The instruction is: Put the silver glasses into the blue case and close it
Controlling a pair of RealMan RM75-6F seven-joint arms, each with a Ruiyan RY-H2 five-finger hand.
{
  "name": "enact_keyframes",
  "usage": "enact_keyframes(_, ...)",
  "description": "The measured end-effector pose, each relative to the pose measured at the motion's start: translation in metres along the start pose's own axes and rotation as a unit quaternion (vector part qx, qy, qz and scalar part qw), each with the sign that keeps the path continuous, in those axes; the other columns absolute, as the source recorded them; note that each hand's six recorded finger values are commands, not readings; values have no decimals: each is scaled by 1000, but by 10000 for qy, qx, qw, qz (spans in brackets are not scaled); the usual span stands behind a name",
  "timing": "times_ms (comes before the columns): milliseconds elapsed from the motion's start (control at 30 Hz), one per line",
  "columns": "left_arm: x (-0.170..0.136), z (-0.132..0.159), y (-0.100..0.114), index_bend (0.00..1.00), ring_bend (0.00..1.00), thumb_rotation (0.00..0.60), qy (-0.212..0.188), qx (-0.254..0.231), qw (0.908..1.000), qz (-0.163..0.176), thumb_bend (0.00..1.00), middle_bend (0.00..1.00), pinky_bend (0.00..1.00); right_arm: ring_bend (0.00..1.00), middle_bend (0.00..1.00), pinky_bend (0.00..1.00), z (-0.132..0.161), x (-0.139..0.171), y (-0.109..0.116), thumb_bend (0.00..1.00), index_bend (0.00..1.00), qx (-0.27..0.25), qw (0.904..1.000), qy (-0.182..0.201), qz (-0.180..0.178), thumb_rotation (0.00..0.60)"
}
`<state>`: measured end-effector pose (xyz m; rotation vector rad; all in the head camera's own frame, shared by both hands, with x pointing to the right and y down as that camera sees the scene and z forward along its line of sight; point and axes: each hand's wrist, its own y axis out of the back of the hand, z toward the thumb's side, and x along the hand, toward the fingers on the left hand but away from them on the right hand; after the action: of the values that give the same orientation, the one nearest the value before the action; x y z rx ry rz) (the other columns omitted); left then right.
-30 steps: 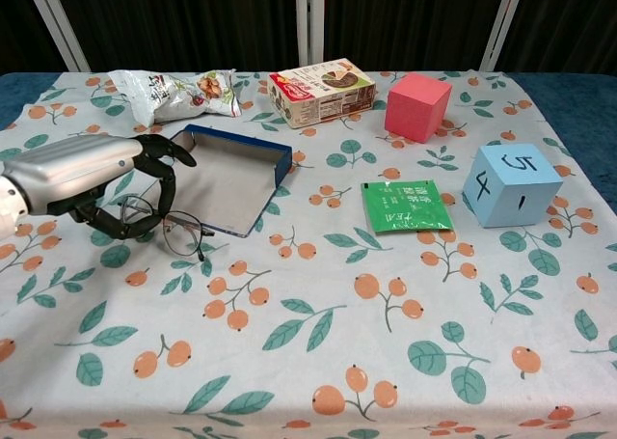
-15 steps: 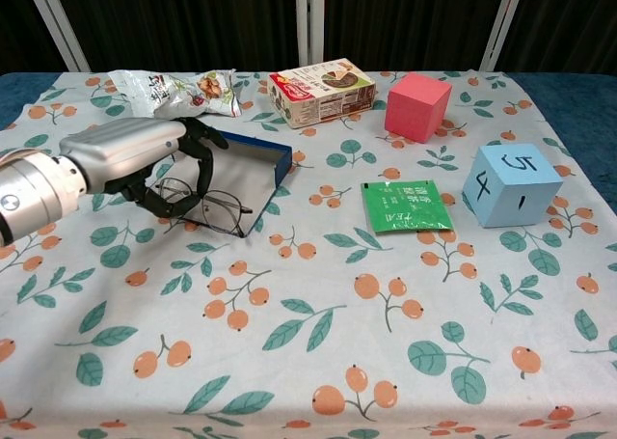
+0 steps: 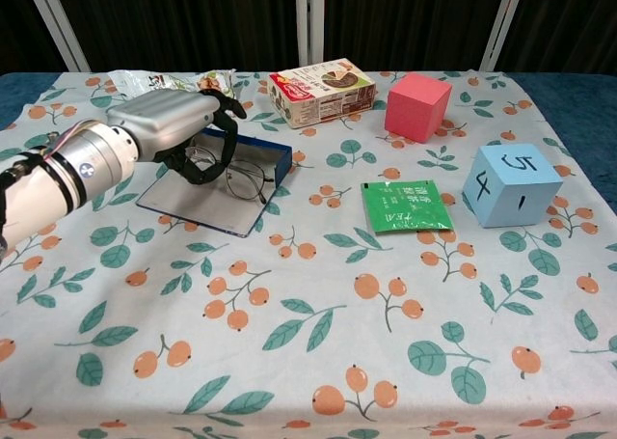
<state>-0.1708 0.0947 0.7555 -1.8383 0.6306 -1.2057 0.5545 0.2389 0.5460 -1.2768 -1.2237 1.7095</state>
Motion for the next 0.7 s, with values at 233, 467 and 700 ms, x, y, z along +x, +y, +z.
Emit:
enact_keyframes(233,11,-4,-3,645,53,600,113,-111,9997,-165,464,118,182,0,0,0,0,0,1,176,0,-4,10000,12,-2,600)
enact_keyframes(467,24,-10,2,645,53,600,198,-90,9996,-174,472,118,182,0,0,0,0,0,4,176,0,-7,10000,-3,-48,600)
enact_keyframes(700,29,-10,4,645,53,600,194,-44,9997,-157,476,118,182,0,0,0,2,-1,3,176,0,-6,10000,15,-22,600)
